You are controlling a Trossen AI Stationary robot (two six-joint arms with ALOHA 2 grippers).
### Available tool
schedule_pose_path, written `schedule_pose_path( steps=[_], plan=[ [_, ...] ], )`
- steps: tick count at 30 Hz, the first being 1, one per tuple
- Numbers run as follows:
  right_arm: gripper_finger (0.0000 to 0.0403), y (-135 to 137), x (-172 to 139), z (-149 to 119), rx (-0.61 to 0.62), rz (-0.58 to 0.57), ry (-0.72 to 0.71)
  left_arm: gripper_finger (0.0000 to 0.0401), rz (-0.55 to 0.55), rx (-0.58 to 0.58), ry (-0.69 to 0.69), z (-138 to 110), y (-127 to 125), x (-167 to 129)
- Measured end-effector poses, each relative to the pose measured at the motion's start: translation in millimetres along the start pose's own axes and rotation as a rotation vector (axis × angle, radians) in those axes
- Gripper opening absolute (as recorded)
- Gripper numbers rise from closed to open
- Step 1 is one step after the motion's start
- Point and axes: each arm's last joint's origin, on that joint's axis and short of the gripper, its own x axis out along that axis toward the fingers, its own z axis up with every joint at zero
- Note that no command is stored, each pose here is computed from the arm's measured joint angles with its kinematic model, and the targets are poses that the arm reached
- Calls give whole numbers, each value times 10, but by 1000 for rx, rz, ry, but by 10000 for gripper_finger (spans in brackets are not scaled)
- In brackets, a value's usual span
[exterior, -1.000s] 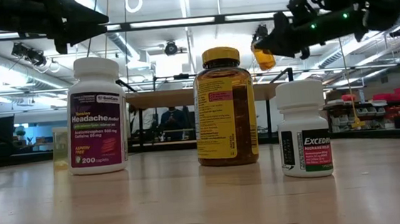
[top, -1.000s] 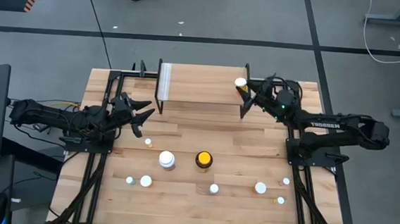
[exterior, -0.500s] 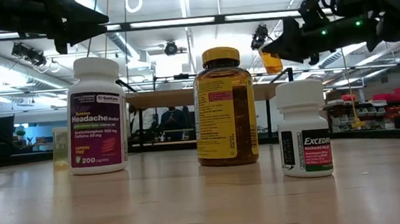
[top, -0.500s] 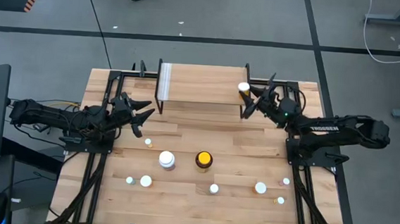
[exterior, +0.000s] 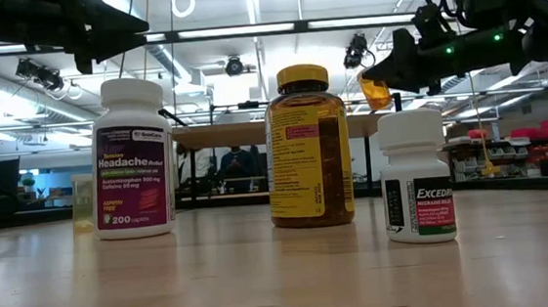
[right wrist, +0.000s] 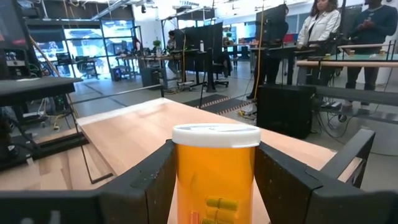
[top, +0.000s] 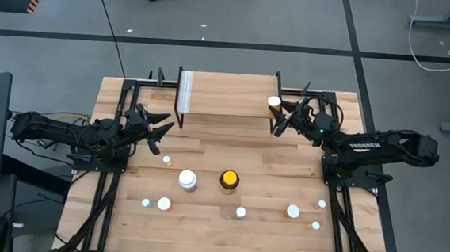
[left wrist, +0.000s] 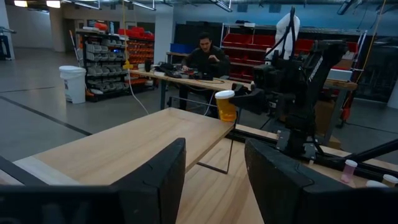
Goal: Pick and place medicine bottles onto shelf by color
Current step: Put the top small orange medicine bottle on the shelf
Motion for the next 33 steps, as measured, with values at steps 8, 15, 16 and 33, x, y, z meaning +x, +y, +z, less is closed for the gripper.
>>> schedule_pose_path(
  steps=[8,15,16,33],
  plan=[
    [207,10,89,-123,-3,-12,30,173,0,0,0,0,0,0],
    [233,17,113,-123,2,-7,-17,172,0,0,0,0,0,0],
    [237,15,113,-124,0,-11,-17,172,0,0,0,0,0,0],
    [257,-3,114,-111,-37,-37,-31,173,0,0,0,0,0,0]
  ],
)
